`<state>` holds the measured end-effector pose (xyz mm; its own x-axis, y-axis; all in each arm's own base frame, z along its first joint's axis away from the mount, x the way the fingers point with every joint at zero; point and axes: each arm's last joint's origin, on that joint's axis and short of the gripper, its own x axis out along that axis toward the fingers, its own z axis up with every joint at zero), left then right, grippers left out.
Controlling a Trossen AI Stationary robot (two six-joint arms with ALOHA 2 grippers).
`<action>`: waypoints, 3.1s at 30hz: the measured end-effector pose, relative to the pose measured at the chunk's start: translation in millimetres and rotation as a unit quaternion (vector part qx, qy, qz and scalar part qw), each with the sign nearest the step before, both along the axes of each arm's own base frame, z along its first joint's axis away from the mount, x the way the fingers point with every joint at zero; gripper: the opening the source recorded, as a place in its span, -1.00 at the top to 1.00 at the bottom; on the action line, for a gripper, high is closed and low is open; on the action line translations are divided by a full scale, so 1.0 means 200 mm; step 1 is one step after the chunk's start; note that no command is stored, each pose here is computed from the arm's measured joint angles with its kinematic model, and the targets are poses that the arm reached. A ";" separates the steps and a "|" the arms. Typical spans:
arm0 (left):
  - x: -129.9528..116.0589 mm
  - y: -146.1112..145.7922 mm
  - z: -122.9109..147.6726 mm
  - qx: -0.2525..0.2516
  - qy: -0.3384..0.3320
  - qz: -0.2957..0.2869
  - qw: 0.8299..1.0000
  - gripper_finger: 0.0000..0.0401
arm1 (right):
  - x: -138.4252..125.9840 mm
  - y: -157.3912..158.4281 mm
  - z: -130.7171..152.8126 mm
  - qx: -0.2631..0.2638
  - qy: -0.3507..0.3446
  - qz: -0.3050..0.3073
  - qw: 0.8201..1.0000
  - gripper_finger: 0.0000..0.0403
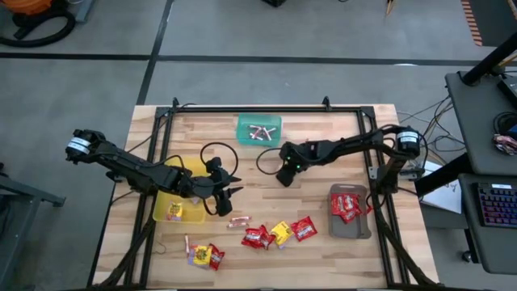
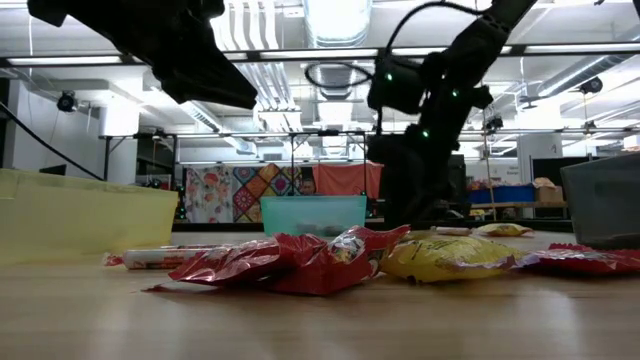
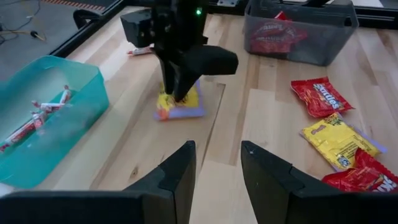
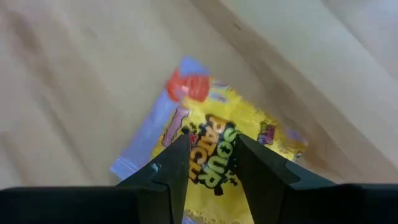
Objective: Sort candy
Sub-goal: Put the yellow candy into the yellow bin
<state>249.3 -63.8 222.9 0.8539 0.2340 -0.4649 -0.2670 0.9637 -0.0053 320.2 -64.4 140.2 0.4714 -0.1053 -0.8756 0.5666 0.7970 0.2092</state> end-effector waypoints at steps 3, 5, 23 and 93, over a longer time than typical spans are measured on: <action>0.00 0.00 0.00 0.000 0.000 0.000 1.000 0.44 | 0.04 0.02 0.05 -0.009 -0.022 0.017 1.000 0.39; 0.00 0.00 0.00 0.000 0.000 0.000 1.000 0.44 | 0.05 0.03 0.08 -0.016 -0.027 0.028 0.999 0.39; 0.34 0.11 -0.29 0.030 -0.041 0.025 0.998 0.80 | -0.07 -0.05 0.13 -0.021 0.090 0.060 0.994 0.39; 0.80 0.22 -0.61 0.045 -0.008 0.002 0.999 1.00 | -0.29 0.00 0.10 -0.029 0.036 0.042 0.998 0.39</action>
